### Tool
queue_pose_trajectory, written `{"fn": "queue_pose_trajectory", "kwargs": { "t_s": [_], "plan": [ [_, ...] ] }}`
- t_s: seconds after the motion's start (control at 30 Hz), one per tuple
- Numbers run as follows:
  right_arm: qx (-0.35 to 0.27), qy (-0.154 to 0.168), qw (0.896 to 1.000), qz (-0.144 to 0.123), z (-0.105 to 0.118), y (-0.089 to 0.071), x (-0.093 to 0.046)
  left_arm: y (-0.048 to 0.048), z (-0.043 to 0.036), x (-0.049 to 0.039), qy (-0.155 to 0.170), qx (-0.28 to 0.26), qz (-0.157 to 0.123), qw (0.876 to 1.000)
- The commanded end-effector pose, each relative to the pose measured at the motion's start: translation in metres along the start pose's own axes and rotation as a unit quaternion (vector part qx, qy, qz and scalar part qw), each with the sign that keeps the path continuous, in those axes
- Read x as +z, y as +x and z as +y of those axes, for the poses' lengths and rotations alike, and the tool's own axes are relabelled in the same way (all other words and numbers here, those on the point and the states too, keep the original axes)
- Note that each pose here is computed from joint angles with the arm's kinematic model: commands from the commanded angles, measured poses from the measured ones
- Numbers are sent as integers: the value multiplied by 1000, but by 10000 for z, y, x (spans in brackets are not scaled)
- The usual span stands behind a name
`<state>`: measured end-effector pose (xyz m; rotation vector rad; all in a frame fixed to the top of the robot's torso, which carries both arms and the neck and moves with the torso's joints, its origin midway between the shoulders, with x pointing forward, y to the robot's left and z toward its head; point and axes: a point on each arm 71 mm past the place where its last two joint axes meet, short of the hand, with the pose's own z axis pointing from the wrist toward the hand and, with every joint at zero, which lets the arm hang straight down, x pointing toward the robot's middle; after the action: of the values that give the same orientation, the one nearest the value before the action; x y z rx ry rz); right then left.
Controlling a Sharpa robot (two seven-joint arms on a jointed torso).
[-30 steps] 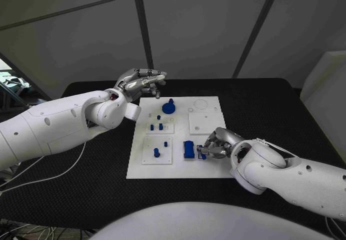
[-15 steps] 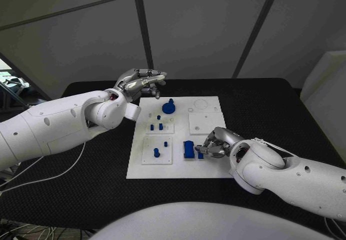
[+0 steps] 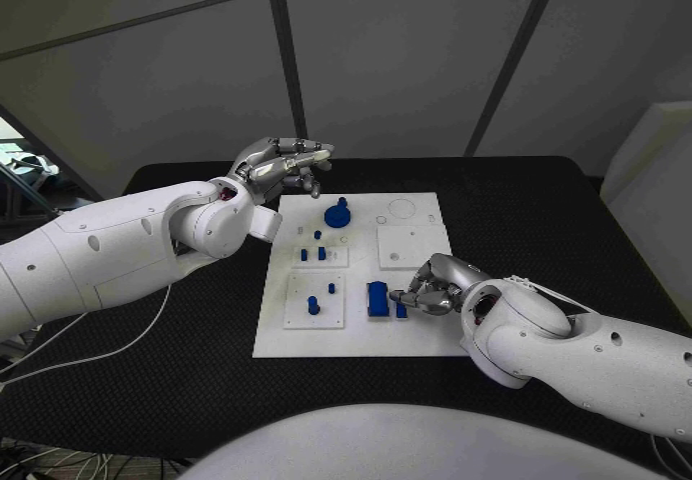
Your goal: Assemble the parts on the task board
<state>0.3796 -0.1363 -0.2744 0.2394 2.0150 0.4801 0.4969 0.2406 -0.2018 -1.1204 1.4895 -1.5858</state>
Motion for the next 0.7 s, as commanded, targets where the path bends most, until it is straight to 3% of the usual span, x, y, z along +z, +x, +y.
{"fn": "queue_pose_trajectory", "kwargs": {
  "t_s": [0.03, 0.4, 0.7],
  "plan": [
    [-3, -20, 1000, -3, 26, -18, -41, 13, -15, 4, 2, -3, 6, 1000],
    [-8, -42, 999, 29, -59, -39, -189, 4, -8, -3, -1, -4, 8, 1000],
    [-13, -42, 998, 45, -78, -13, -172, 10, -4, 2, 0, -4, 8, 1000]
  ]
}}
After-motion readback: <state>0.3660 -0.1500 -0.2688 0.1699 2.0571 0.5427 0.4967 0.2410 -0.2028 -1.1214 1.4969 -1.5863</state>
